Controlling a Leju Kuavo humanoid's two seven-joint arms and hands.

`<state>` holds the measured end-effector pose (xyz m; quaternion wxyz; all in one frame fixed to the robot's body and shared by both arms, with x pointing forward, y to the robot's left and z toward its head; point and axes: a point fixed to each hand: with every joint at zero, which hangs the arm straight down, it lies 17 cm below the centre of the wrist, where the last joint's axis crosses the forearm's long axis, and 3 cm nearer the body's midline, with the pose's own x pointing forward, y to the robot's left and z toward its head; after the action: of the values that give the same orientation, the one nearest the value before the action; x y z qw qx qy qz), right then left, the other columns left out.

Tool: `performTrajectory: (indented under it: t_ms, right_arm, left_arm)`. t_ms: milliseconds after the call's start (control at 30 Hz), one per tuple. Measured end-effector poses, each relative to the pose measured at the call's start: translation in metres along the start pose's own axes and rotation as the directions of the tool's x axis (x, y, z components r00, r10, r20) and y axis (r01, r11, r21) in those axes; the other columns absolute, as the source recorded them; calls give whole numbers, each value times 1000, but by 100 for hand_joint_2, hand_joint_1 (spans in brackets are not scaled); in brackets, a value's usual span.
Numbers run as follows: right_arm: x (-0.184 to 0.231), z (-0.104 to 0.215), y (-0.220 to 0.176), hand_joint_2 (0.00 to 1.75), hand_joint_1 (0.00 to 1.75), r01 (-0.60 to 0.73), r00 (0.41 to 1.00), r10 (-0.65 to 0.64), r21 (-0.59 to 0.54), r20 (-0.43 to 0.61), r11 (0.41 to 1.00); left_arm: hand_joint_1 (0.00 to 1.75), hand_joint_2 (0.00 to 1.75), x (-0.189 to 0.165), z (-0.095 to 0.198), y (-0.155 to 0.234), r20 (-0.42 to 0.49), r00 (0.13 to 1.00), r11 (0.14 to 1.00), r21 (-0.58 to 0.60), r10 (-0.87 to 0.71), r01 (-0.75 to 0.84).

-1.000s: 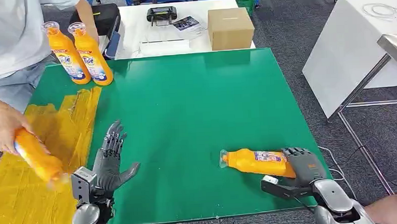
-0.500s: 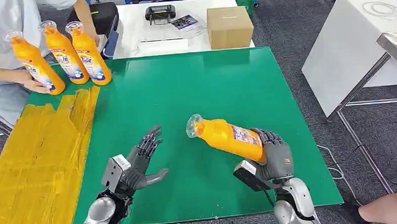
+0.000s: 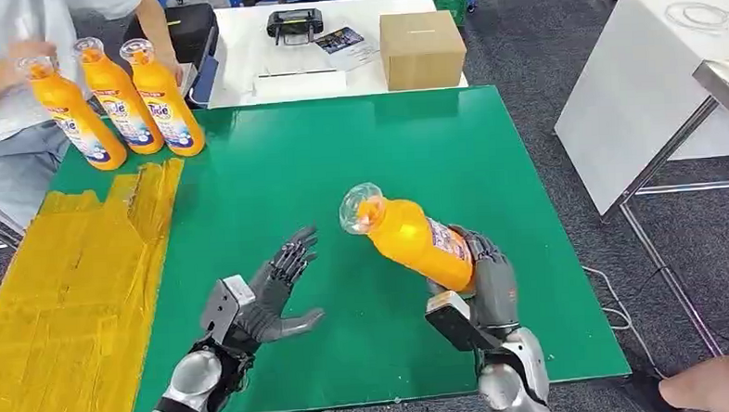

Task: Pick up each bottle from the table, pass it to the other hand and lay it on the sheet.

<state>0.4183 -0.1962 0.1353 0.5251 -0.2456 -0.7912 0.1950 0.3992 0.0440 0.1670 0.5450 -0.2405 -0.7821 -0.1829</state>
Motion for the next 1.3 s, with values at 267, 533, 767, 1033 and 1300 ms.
performTrajectory:
  t_ms: [267,533,767,1033,1300]
  right_arm:
    - [27,-6,49,175,175,130,992,-130,83,-6,988]
    - [50,-1,113,175,175,216,976,-214,216,-33,952]
    - [65,6,148,175,175,245,969,-242,292,-45,925]
    - [70,16,178,175,175,262,964,-256,367,-66,893]
    - [74,24,192,175,175,262,964,-256,399,-68,879]
  left_arm:
    - [0,175,5,-12,-4,4,1000,1000,-20,15,-15]
    - [0,175,8,-21,-7,10,1000,999,-33,7,-6]
    - [0,175,11,-27,-8,18,1000,999,-31,11,-11]
    - [0,175,12,-29,-5,21,1000,1000,-21,13,-13]
    - [175,175,9,-31,1,14,1000,1000,-3,21,-21]
